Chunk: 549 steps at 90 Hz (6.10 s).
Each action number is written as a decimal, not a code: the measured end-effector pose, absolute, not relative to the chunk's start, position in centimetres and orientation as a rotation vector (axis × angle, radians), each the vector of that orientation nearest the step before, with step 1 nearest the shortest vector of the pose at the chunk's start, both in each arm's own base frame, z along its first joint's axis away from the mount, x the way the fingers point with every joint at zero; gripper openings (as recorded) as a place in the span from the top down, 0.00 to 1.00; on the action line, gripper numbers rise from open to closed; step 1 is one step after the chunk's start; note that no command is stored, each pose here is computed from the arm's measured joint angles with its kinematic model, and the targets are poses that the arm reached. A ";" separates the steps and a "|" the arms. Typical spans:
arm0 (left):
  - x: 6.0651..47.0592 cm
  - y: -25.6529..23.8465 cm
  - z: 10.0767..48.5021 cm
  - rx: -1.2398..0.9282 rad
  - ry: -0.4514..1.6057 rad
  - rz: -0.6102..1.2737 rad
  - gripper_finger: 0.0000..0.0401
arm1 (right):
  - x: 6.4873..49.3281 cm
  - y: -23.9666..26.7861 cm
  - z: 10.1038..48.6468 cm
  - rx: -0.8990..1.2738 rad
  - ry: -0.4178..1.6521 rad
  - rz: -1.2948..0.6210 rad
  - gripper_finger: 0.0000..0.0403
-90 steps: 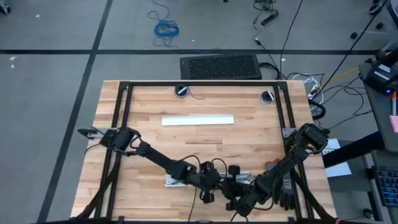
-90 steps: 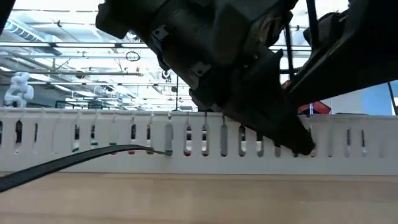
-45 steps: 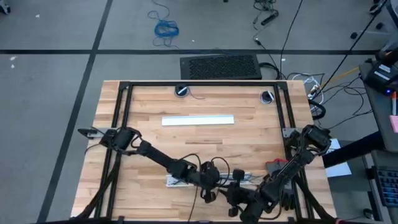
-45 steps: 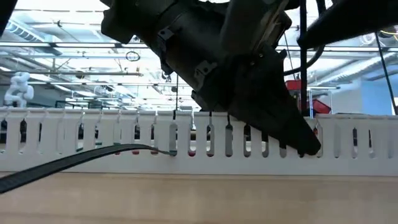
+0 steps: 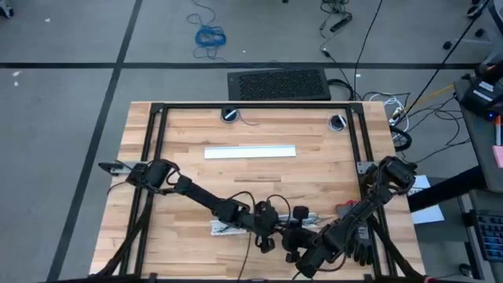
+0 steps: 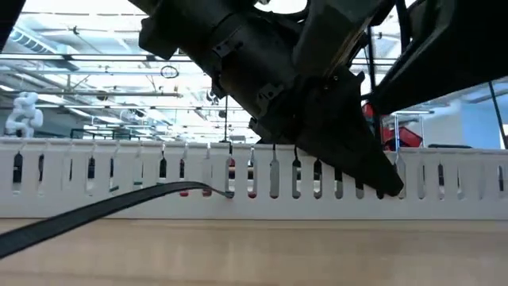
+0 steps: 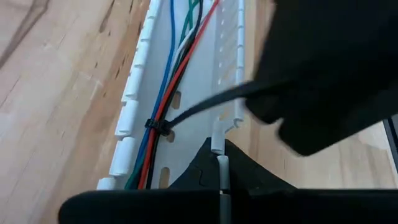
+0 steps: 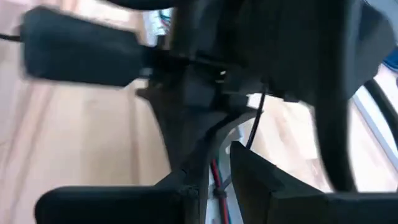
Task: Ziptie cables
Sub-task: Put the ziptied cables into the cable duct
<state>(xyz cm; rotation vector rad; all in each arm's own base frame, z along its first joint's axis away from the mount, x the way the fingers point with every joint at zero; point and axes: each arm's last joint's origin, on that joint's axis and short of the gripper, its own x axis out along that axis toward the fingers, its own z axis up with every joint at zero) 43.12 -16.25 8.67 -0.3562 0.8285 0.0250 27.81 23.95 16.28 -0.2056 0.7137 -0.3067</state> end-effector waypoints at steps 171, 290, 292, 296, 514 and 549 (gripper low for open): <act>43.1 -16.2 8.7 -0.309 0.830 -0.001 1.00 | 27.5 24.5 16.0 -0.122 0.790 -0.223 1.00; 43.1 -15.6 8.5 -0.349 0.855 0.047 1.00 | 28.7 24.8 15.2 -0.244 0.814 -0.266 1.00; 43.1 -15.6 8.5 -0.350 0.856 0.049 1.00 | 28.7 24.8 15.2 -0.247 0.818 -0.269 1.00; 43.1 -15.5 8.5 -0.359 0.857 0.052 1.00 | 28.6 24.7 15.1 -0.250 0.825 -0.276 1.00; 36.8 -14.0 14.7 0.140 1.070 0.369 0.71 | 30.2 17.7 16.0 -0.208 1.035 -0.513 1.00; 35.2 -12.8 15.9 0.246 1.130 0.480 0.71 | 28.5 22.8 20.6 -0.161 0.965 -0.452 1.00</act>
